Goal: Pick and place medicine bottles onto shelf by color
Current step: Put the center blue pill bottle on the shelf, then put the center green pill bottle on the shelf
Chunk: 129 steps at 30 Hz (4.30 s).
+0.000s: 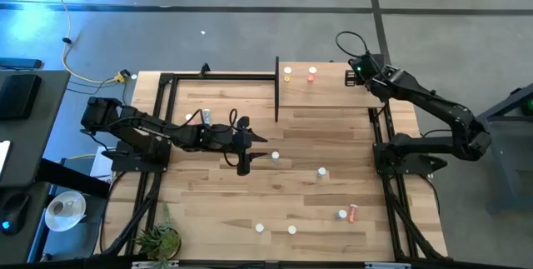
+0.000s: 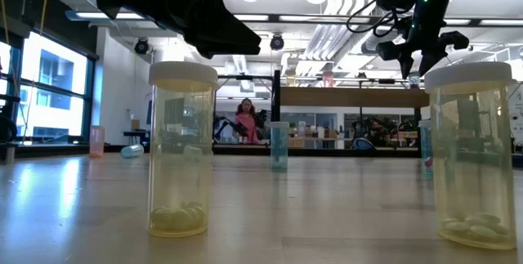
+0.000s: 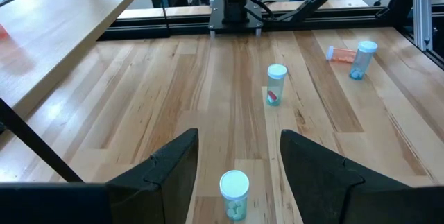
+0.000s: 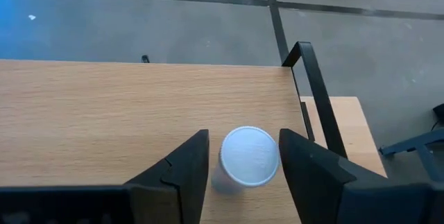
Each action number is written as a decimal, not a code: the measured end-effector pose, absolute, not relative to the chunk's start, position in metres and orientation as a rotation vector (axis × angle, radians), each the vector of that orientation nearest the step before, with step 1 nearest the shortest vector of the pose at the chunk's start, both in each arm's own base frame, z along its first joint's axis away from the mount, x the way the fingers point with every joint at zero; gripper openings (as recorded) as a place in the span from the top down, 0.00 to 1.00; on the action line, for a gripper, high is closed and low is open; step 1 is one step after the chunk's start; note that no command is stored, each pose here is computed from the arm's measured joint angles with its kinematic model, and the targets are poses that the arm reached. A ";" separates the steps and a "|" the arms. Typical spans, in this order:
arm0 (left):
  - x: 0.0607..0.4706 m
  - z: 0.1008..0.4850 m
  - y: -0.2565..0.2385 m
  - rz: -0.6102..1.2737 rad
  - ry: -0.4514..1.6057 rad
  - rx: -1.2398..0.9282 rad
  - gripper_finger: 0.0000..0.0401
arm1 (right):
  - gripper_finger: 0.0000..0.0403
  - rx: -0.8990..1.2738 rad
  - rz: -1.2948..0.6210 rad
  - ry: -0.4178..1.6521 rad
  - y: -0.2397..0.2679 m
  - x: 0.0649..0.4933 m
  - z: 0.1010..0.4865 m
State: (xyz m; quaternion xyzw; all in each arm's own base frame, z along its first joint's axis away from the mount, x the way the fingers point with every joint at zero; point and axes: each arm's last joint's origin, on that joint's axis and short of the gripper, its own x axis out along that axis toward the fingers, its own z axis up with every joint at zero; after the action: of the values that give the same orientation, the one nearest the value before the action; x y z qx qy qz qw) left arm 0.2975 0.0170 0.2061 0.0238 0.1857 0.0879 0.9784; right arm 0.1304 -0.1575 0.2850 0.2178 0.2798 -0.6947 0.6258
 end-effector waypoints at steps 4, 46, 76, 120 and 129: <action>0.297 0.206 0.017 0.177 0.374 0.048 0.51 | 0.58 0.481 -1.579 0.627 -0.155 0.128 0.290; 0.272 0.178 -0.002 0.136 0.517 -0.037 0.51 | 0.58 0.447 -0.646 0.652 -0.024 0.166 0.312; 0.291 0.111 0.017 0.229 0.468 -0.093 0.51 | 0.58 0.290 -0.396 0.639 0.020 0.231 0.292; 0.339 0.087 0.025 0.254 0.489 -0.089 0.62 | 0.58 0.285 -0.393 0.629 0.020 0.232 0.293; 0.339 0.087 0.025 0.253 0.489 -0.090 0.70 | 0.58 0.291 -0.389 0.631 0.020 0.232 0.292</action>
State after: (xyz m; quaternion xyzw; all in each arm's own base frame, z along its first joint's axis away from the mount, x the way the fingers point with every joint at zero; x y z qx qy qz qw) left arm 0.3391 0.0251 0.0870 -0.0442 0.2412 0.1249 0.9614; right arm 0.2319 0.0203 0.2923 0.1415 0.3072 -0.1894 0.9218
